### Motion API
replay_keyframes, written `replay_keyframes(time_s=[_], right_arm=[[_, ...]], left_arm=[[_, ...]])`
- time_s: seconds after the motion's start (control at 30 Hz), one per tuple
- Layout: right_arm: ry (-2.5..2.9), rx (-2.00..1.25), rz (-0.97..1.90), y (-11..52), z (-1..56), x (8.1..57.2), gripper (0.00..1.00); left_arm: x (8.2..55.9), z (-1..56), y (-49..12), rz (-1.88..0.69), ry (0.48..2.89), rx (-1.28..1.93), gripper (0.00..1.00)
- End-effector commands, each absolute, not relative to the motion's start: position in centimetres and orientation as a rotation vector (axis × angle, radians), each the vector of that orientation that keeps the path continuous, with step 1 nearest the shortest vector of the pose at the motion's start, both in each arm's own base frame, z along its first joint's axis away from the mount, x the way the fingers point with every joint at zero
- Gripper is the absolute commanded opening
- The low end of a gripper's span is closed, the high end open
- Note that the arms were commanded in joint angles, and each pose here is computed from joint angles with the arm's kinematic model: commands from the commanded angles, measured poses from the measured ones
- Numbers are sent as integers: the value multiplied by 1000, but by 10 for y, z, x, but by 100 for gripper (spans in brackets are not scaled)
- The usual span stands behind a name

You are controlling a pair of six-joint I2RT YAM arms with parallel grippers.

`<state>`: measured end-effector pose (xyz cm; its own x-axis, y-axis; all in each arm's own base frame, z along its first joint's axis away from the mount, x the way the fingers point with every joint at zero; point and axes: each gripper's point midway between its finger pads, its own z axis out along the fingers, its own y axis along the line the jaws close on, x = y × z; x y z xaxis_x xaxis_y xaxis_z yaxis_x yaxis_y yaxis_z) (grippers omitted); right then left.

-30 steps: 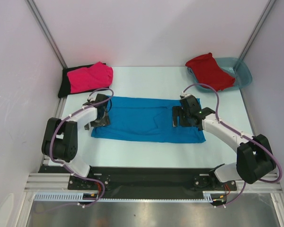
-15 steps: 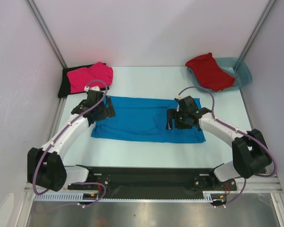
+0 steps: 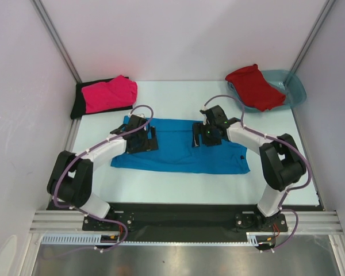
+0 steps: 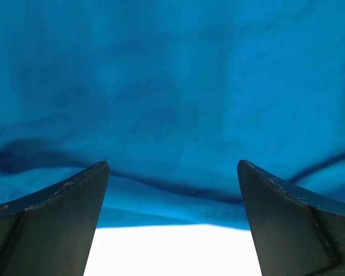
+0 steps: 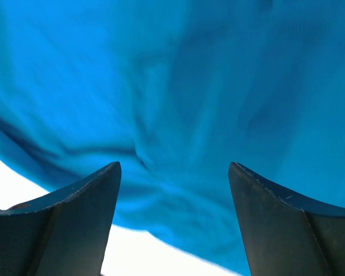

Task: Fold and stack the t-shirts
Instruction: Fold the tshirt

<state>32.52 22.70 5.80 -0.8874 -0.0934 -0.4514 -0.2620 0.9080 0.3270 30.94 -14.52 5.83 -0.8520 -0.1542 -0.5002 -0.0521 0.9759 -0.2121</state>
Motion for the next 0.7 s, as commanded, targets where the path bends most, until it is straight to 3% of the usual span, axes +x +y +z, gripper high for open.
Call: replay_keyframes(time_s=[0.0,0.47,0.67], right_arm=[[2573,-319,517,243,65,357,82],[2628,-382,360,270,32,365,80],[2640,-377,204,261,23,367,44]], left_arm=[[337,68,-154,-269,2518,-143,100],[346,39,-144,-126,2583,-146,100],[345,36,-144,-123,2591,-145,100]])
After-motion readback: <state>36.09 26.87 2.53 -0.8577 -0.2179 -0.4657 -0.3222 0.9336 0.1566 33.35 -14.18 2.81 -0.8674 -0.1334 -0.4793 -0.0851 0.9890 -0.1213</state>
